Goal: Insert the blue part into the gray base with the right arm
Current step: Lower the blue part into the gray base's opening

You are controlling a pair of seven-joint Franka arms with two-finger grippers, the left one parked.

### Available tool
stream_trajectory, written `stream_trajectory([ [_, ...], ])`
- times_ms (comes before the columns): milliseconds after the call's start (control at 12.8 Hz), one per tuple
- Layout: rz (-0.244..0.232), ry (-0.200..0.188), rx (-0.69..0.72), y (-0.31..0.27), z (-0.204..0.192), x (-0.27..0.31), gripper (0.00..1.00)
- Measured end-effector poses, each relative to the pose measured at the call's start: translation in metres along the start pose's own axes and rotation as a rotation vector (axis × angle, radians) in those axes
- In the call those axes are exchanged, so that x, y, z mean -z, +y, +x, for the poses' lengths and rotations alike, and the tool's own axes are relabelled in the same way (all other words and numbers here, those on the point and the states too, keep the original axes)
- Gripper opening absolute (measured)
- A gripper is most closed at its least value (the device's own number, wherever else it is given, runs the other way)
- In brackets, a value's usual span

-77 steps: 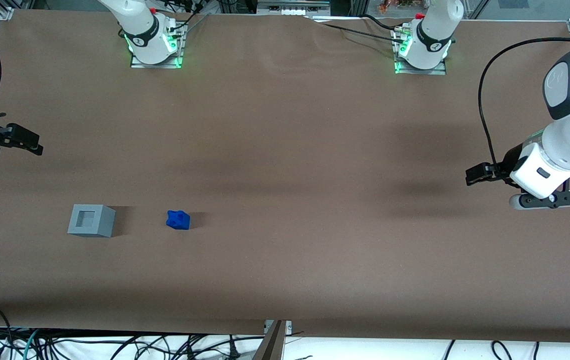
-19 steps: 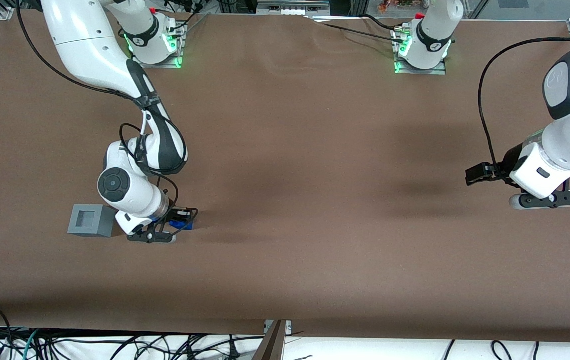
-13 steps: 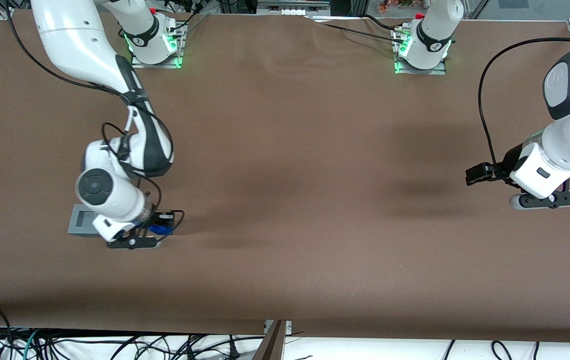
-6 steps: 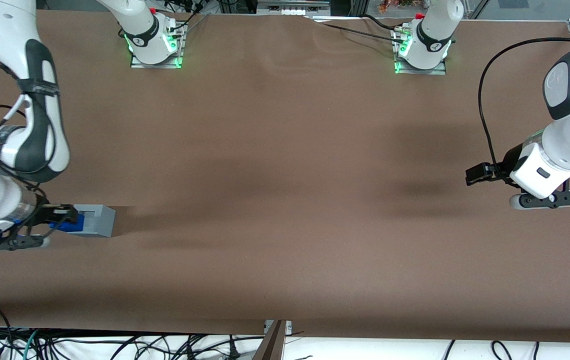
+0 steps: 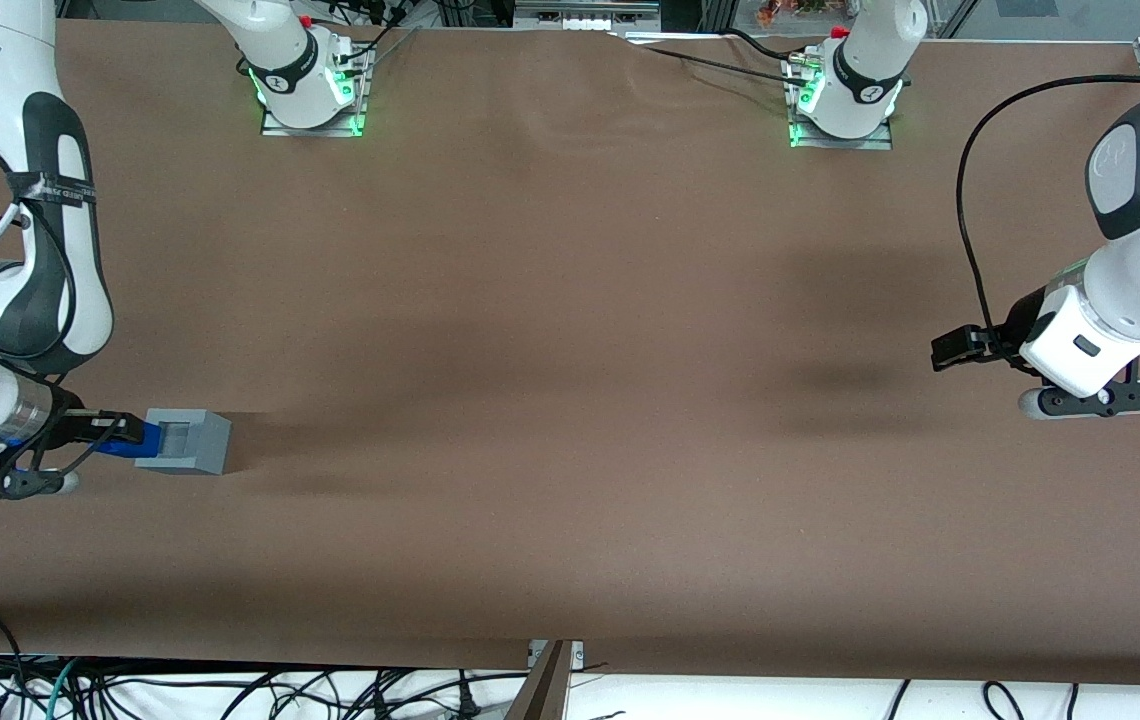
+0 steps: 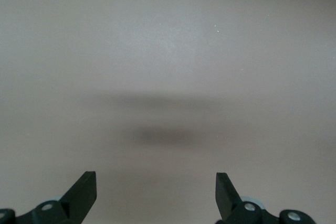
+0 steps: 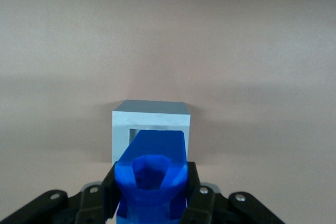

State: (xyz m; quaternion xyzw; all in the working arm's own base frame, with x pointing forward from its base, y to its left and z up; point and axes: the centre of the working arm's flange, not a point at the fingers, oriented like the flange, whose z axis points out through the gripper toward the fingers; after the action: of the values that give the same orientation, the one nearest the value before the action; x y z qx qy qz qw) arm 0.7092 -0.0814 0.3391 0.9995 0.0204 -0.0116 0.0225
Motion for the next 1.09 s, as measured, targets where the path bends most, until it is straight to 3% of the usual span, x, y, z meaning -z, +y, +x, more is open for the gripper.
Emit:
stream_trajectory([
  [391, 0.017, -0.039, -0.004, -0.004, 0.000, -0.031, 0.51],
  [1095, 0.049, -0.049, -0.019, -0.007, 0.001, -0.044, 0.51],
])
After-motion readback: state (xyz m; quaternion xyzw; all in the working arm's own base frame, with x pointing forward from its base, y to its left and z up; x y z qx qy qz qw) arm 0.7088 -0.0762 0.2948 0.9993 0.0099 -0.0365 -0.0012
